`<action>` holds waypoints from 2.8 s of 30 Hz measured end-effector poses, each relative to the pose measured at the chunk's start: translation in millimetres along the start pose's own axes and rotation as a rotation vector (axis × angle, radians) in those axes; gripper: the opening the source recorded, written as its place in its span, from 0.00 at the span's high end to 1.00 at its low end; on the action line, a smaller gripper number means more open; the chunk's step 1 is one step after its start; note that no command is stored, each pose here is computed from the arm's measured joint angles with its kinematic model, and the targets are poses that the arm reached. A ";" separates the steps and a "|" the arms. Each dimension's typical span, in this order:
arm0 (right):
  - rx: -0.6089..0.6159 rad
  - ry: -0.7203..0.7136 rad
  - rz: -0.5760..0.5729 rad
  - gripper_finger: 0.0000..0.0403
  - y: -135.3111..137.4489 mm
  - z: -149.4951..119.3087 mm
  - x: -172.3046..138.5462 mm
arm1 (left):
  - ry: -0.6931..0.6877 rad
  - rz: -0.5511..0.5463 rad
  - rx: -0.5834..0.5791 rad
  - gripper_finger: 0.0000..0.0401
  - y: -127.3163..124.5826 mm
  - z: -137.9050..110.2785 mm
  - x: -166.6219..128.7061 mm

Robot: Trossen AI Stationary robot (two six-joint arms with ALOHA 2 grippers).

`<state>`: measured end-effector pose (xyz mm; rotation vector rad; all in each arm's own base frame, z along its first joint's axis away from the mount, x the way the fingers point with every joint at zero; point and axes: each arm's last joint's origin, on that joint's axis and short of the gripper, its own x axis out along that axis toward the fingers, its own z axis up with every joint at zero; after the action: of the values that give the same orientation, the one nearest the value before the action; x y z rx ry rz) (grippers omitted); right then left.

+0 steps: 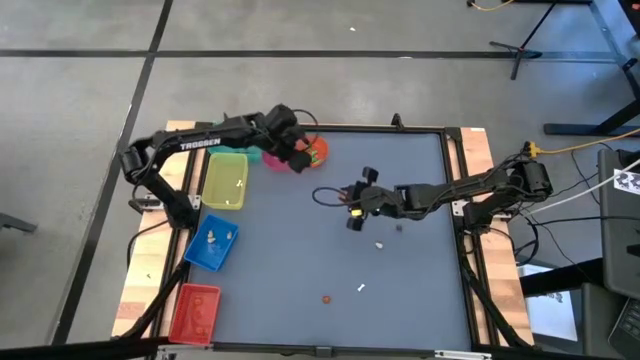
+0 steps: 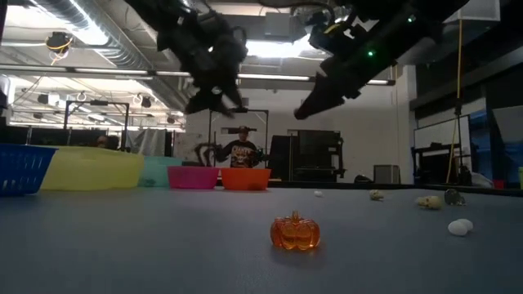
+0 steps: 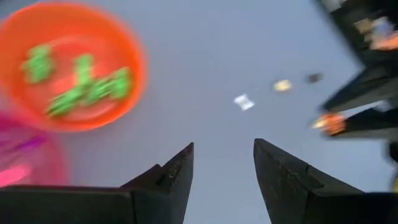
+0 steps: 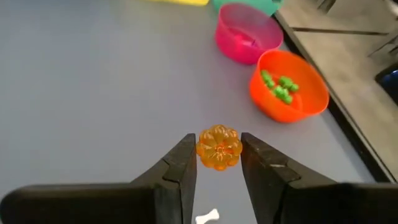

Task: Sort Halloween decoration
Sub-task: Put the orange pumpkin toy into the red bin

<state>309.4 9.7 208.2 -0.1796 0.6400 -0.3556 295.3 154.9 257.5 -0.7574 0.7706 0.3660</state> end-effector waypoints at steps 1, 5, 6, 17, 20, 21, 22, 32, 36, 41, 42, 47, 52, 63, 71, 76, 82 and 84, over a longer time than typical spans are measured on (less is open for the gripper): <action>0.001 -0.014 -0.004 0.72 -0.1 1.5 0.0 | -0.020 -0.024 0.009 0.62 -7.2 0.1 1.8; -0.040 -0.076 -0.050 0.72 -1.6 8.2 -0.4 | -0.074 -0.111 0.021 0.62 -33.8 -2.5 7.4; -0.049 -0.092 -0.063 0.72 -2.0 10.0 -0.5 | -0.083 -0.131 0.026 0.62 -39.9 -3.7 8.5; -0.045 -0.249 -0.113 0.72 -4.6 26.9 -3.8 | -0.126 -0.179 0.070 0.62 -84.3 -23.6 16.1; -0.039 -0.262 -0.115 0.72 -4.9 28.2 -4.1 | -0.156 -0.166 0.083 0.62 -90.8 -26.3 16.5; -0.038 -0.263 -0.116 0.72 -4.9 28.3 -4.2 | -0.165 -0.164 0.086 0.62 -92.4 -26.8 16.5; -0.038 -0.263 -0.116 0.72 -4.9 28.3 -4.2 | -0.175 -0.160 0.088 0.62 -93.5 -26.8 16.5; -0.021 -0.308 -0.091 0.72 -4.7 32.5 -5.5 | -0.197 -0.151 0.088 0.62 -94.8 -26.5 16.4; -0.016 -0.318 -0.092 0.72 -4.8 33.5 -5.8 | -0.198 -0.150 0.087 0.62 -94.8 -26.3 16.4; -0.016 -0.318 -0.092 0.72 -4.9 33.5 -5.8 | -0.198 -0.150 0.093 0.63 -94.8 -26.4 16.4; -0.016 -0.318 -0.092 0.72 -4.9 33.5 -5.8 | -0.198 -0.150 0.093 0.64 -94.8 -26.4 16.4; -0.016 -0.318 -0.091 0.72 -4.9 33.5 -5.8 | -0.197 -0.151 0.094 0.73 -94.9 -26.4 16.4; -0.016 -0.318 -0.091 0.72 -4.8 33.5 -5.8 | -0.197 -0.153 0.095 0.83 -95.0 -26.4 16.3; -0.018 -0.315 -0.094 0.72 -4.9 33.2 -5.8 | -0.193 -0.148 0.093 0.91 -94.5 -26.7 16.5; -0.017 -0.316 -0.094 0.72 -4.9 33.3 -5.8 | -0.196 -0.146 0.096 0.91 -94.4 -26.6 16.5; -0.020 -0.323 -0.058 0.69 -4.1 33.5 -5.7 | -0.195 -0.143 0.097 0.91 -94.4 -26.8 16.5; -0.016 -0.339 -0.040 0.57 -3.7 35.1 -6.5 | -0.196 -0.142 0.099 0.91 -94.3 -26.8 17.1; -0.017 -0.339 -0.040 0.52 -3.6 35.0 -6.5 | -0.196 -0.140 0.099 0.91 -94.1 -26.7 17.2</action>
<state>325.0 10.7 240.4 -0.2624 0.3057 -0.3483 345.9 71.7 277.0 -0.6676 0.5438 0.2695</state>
